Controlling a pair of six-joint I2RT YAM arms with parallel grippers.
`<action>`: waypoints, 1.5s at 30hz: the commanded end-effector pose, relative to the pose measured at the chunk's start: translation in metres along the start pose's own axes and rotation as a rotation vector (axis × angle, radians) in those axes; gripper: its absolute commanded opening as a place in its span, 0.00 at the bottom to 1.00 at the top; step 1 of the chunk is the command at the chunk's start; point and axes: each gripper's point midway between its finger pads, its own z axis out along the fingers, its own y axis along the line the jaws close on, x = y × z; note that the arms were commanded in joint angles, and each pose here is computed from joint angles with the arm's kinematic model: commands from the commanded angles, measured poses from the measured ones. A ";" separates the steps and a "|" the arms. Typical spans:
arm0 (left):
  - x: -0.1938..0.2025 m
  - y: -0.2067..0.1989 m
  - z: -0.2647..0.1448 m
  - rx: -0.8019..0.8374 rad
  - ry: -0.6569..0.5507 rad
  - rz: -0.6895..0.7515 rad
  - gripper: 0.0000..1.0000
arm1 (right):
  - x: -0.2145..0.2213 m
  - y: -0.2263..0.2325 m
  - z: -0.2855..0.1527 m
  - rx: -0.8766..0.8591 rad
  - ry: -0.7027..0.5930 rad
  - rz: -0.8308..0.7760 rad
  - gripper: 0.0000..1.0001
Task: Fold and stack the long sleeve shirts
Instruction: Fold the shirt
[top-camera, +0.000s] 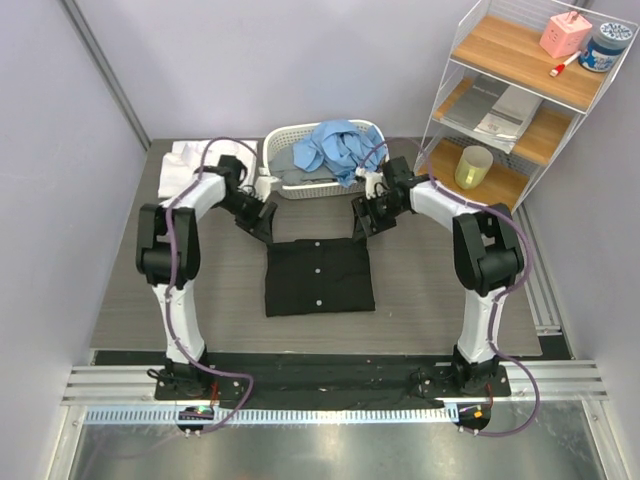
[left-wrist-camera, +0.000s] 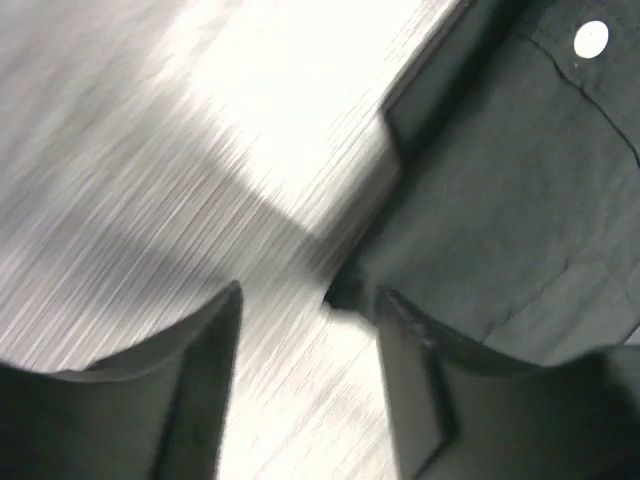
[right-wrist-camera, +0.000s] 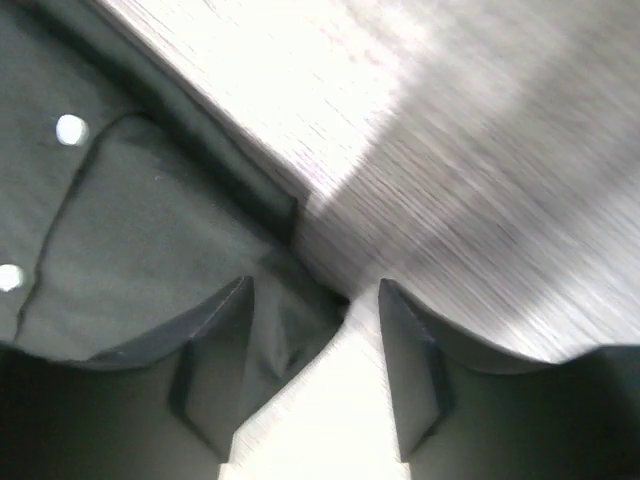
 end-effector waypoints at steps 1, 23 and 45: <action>-0.059 -0.037 -0.111 -0.114 -0.323 0.109 0.67 | -0.069 0.044 -0.102 -0.043 -0.253 -0.053 0.74; -0.014 -0.228 -0.069 0.486 -0.544 -0.434 1.00 | 0.019 0.220 -0.083 -0.689 -0.190 0.282 1.00; -0.021 -0.214 -0.069 0.429 -0.554 -0.644 1.00 | 0.045 0.211 -0.076 -0.648 -0.162 0.246 1.00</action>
